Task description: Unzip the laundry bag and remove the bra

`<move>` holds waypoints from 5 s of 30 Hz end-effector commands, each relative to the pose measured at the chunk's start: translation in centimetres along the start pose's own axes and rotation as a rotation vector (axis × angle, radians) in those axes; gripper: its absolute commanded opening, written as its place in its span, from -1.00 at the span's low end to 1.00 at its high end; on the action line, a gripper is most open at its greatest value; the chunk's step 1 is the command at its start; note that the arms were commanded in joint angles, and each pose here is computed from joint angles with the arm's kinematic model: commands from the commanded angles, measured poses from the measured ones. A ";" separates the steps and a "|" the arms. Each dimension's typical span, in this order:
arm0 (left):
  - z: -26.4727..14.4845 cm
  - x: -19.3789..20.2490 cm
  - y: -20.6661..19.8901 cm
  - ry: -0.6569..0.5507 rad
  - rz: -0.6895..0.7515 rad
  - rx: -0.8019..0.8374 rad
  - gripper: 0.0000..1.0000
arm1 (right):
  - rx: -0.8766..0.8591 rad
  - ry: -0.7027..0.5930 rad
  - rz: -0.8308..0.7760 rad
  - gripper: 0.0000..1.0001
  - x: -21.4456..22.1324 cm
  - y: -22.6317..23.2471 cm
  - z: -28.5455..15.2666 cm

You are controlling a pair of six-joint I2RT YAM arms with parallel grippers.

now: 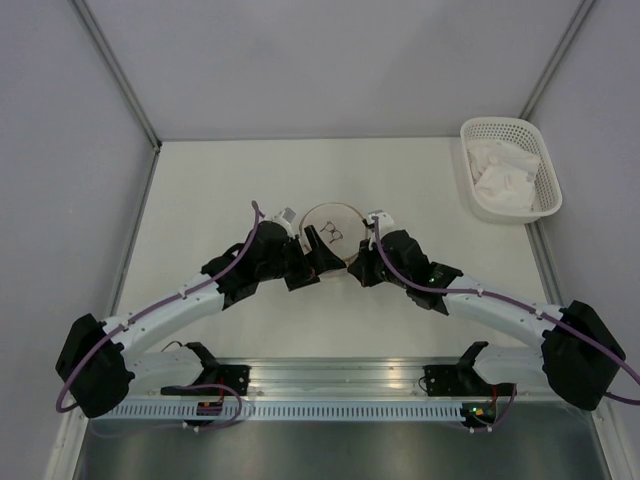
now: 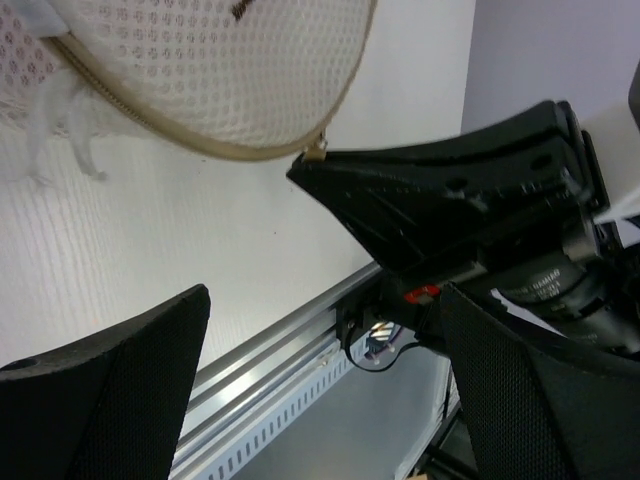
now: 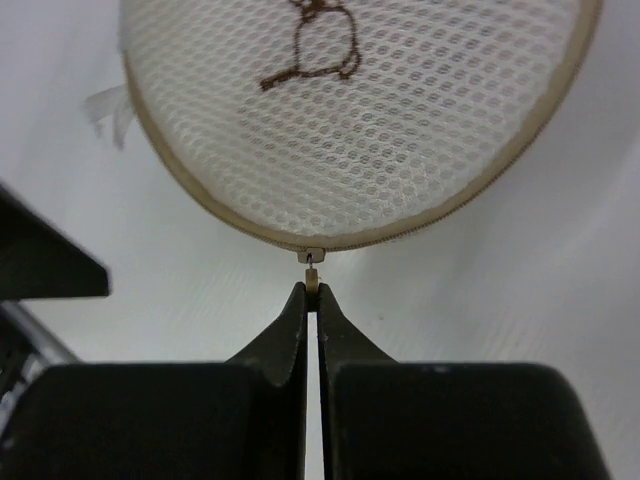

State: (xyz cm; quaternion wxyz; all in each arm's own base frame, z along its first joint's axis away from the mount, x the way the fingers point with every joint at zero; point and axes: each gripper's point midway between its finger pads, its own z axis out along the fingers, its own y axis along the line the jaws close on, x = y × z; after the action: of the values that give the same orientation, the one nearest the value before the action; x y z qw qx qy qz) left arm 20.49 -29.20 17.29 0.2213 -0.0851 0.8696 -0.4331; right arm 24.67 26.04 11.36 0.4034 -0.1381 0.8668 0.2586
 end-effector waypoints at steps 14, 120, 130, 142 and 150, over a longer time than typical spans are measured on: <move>0.9 -3.3 3.1 -0.254 -0.178 -0.145 0.99 | -0.604 -0.025 -0.065 -0.99 -1.2 10.2 -4.5; -1.7 -4.6 -1.2 -0.073 -0.154 0.121 0.99 | -0.646 0.058 -0.106 -0.99 -1.3 12.6 -3.5; -0.2 -5.0 0.4 -0.103 -0.127 0.057 0.26 | -0.578 0.048 -0.128 -0.99 -1.4 11.5 -3.3; 0.6 -9.7 1.7 -0.198 -0.007 -0.031 -0.95 | -0.383 0.041 -0.158 -0.99 -1.6 8.2 -3.4; 2.1 -12.4 3.4 -0.106 0.040 -0.001 -0.95 | -0.185 0.077 -0.176 -0.99 -0.8 4.5 -2.7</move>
State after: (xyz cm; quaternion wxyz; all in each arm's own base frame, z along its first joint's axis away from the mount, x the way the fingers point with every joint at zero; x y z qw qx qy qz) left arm 30.29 -24.67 15.65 0.2427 -0.1395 0.8687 -0.4086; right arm 21.04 29.52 15.02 0.3718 -0.2623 0.8251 0.3349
